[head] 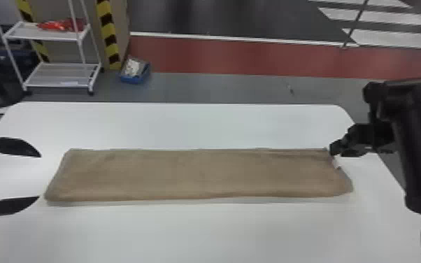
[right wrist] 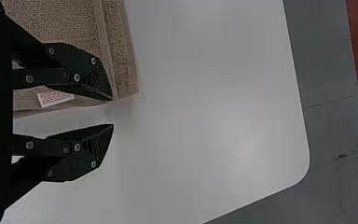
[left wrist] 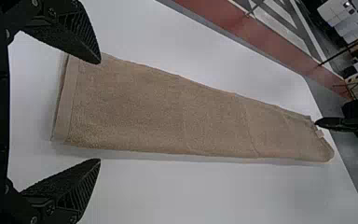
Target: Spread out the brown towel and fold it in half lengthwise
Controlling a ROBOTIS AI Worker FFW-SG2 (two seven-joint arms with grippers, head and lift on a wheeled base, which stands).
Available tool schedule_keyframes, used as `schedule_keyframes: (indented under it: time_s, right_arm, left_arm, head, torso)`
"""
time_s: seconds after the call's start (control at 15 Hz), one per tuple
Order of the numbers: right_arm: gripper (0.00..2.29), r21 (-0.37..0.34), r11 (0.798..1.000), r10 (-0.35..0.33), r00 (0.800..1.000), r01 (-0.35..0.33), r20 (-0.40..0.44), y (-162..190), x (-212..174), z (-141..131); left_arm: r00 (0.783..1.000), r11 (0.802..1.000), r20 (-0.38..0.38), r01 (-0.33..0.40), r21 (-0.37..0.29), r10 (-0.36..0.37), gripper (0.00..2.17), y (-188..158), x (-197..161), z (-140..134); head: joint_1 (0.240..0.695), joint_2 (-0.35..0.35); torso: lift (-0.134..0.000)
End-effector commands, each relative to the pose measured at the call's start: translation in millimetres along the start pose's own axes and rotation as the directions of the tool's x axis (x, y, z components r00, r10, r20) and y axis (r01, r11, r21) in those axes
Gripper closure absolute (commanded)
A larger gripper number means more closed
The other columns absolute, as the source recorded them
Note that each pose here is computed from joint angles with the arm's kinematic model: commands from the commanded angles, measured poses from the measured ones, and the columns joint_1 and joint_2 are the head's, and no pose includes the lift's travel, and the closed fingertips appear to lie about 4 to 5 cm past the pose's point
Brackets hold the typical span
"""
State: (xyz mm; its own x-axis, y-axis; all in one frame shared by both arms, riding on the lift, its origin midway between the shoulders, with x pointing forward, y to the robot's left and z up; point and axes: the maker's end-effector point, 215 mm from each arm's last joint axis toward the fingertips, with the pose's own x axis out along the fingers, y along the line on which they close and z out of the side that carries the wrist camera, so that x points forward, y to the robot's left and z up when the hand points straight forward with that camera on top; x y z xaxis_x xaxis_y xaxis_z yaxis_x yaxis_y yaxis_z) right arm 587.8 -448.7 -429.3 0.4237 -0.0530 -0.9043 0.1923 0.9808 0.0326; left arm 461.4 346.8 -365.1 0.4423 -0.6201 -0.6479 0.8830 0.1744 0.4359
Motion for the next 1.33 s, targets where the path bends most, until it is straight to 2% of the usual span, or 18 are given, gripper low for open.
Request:
schedule_keyframes:
  time_s: [0.0,0.33,0.4,0.47,0.93,1.07,1.13,1.2,1.27]
  right_arm:
    - [0.83,-0.009,1.000,-0.005,1.000,0.005,-0.002,0,4,-1]
    - [0.83,-0.021,1.000,-0.007,1.000,0.007,0.013,2,10,1]
    - [1.06,-0.024,1.000,-0.007,1.000,0.007,0.018,3,10,3]
    - [1.17,-0.026,1.000,-0.013,1.000,0.013,0.021,3,11,4]
    - [1.17,0.050,0.996,0.066,0.997,-0.068,0.040,12,7,2]
    - [0.88,0.058,0.994,0.096,0.995,-0.097,0.023,16,7,-11]
    - [0.63,0.052,0.995,0.087,0.996,-0.088,0.024,14,6,-16]
    - [0.51,0.053,0.995,0.088,0.996,-0.088,0.010,15,6,-21]
    - [0.51,0.060,0.995,0.086,0.996,-0.085,-0.003,15,6,-25]
  left_arm:
    - [1.000,1.000,0.000,0.002,0.002,-0.002,0.16,-1,1,0]
    - [1.000,1.000,0.002,0.001,0.007,-0.002,0.16,-1,0,1]
    - [1.000,1.000,0.006,0.001,0.005,-0.001,0.16,-2,0,1]
    - [1.000,1.000,0.007,0.002,0.007,-0.002,0.16,-2,0,1]
    - [1.000,1.000,0.005,-0.015,0.008,0.015,0.16,-1,-10,-3]
    - [1.000,1.000,0.006,-0.016,0.011,0.016,0.16,0,-10,-2]
    - [1.000,1.000,0.006,-0.016,0.011,0.016,0.16,0,-10,-2]
    - [1.000,1.000,0.005,-0.015,0.012,0.015,0.16,-1,-10,-2]
    - [1.000,1.000,0.006,-0.017,0.012,0.017,0.16,0,-11,-2]
  head:
    - [0.695,-0.107]
    - [0.695,-0.108]
    - [0.695,-0.108]
    - [0.695,-0.108]
    - [0.695,-0.095]
    - [0.695,-0.086]
    - [0.695,-0.082]
    - [0.695,-0.080]
    - [0.695,-0.080]
  torso:
    - [-0.124]
    - [-0.124]
    - [-0.124]
    - [-0.124]
    - [-0.124]
    - [-0.124]
    - [-0.124]
    - [-0.124]
    - [-0.124]
